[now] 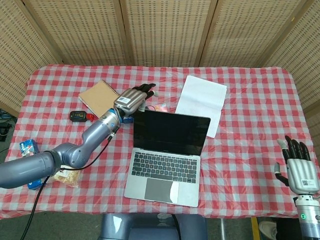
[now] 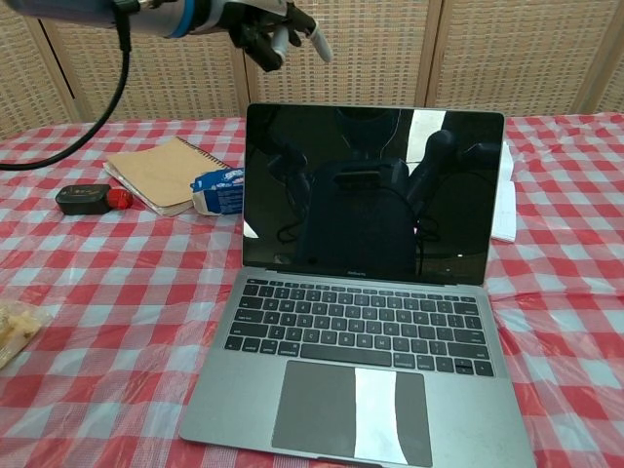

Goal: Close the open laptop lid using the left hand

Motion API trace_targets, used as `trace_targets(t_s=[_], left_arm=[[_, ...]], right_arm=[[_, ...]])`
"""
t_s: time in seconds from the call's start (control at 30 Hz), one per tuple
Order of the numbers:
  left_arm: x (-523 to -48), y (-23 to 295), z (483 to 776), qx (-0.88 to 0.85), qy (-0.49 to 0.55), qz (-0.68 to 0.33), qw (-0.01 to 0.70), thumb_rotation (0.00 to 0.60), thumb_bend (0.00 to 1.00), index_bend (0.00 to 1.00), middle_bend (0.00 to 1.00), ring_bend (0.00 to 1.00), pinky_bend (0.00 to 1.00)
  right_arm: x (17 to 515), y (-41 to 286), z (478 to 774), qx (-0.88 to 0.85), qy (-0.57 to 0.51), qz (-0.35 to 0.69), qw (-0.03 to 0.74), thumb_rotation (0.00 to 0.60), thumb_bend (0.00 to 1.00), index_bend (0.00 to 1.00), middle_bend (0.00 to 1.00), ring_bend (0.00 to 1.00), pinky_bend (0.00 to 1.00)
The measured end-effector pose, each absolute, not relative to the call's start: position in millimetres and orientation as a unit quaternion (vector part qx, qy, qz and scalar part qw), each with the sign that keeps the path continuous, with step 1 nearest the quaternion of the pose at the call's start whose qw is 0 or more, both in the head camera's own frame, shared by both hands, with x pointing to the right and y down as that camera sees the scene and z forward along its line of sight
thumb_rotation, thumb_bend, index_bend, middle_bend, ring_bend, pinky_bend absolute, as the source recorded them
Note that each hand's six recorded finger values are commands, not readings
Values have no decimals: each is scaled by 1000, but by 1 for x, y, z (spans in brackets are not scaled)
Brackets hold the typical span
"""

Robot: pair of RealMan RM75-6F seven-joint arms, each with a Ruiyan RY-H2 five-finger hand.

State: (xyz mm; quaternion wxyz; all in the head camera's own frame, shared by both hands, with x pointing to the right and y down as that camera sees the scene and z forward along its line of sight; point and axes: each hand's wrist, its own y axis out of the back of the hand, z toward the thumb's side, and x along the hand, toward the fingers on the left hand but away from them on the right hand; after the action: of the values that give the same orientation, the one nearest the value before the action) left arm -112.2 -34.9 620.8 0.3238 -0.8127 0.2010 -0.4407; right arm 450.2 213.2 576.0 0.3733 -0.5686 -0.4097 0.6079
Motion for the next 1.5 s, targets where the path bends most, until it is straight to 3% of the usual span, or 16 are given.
trace_targets(t_s=[0.33,0.53,0.73,1.5], left_arm=[[-62,-30,640,-831,169,-443,292,600,1000,218,56,83,177],[-38,-22,647,-832,151,-442,298,600,1000,324,170,181,232],[-30,-22,644,-832,158,-436,303,600,1000,427,291,290,287],[-27,-8,622,-851,154,-409,292,600,1000,506,390,407,354]], right_arm=[[453,212,570,-565,-421,602,376,600,763,36,0,0,0],[456,212,571,-563,-422,605,373,600,765,40,0,0,0],[456,213,573,-564,-419,607,371,600,767,41,0,0,0],[453,214,576,-568,-411,609,371,600,789,48,0,0,0]])
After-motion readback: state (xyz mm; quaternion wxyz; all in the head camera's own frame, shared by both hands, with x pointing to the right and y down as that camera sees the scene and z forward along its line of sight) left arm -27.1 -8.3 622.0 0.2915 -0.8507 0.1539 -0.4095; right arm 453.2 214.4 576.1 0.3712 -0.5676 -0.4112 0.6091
